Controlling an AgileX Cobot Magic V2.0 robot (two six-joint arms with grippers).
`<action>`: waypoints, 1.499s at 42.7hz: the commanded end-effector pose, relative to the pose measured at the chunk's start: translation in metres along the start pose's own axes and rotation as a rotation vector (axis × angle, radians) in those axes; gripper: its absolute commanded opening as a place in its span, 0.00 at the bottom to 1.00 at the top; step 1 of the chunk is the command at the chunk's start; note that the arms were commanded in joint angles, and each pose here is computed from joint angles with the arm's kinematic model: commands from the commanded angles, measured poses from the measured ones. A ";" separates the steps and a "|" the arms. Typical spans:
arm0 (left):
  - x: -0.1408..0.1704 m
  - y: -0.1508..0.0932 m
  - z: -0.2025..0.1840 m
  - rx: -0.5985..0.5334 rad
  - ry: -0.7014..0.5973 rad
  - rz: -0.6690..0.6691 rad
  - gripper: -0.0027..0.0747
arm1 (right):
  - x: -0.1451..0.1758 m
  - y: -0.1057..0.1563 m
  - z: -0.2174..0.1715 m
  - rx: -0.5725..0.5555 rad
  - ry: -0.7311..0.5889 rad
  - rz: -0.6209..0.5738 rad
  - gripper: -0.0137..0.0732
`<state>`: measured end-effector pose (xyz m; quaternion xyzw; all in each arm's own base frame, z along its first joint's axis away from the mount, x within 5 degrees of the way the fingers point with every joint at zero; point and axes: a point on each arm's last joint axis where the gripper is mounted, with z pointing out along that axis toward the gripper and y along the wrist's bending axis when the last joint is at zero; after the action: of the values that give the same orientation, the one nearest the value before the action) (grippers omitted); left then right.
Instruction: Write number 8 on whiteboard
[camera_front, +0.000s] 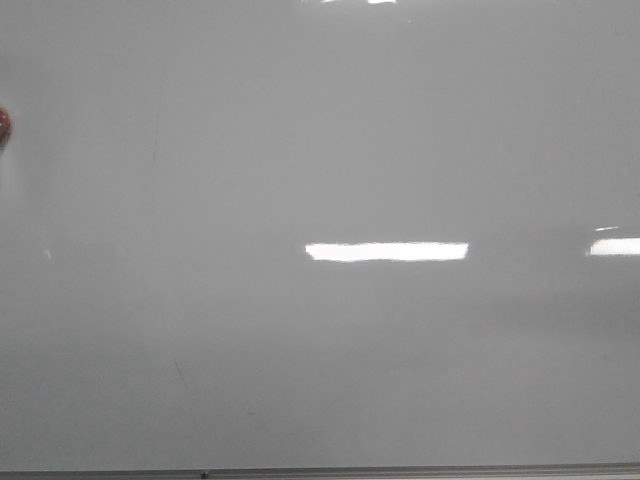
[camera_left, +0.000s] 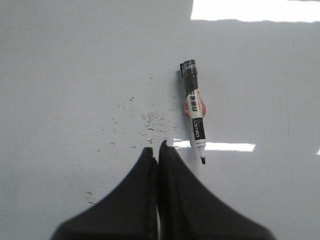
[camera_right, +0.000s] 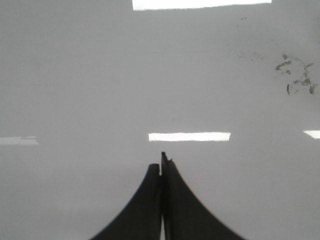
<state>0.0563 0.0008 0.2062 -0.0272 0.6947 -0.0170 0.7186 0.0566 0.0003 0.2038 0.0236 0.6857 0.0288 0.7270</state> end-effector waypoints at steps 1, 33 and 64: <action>-0.004 0.000 -0.001 -0.001 -0.084 -0.002 0.01 | -0.009 0.000 -0.002 -0.005 -0.097 0.002 0.08; -0.004 0.000 -0.001 -0.001 -0.087 -0.002 0.01 | -0.009 0.000 -0.002 -0.005 -0.097 0.002 0.08; -0.119 -0.008 -0.020 0.017 -0.224 0.000 0.01 | -0.124 0.010 -0.023 -0.026 -0.163 0.000 0.08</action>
<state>0.0348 0.0000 0.2944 -0.0224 0.6269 -0.0196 0.7785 0.0318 0.0013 0.2920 0.0173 0.6509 0.0333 0.7582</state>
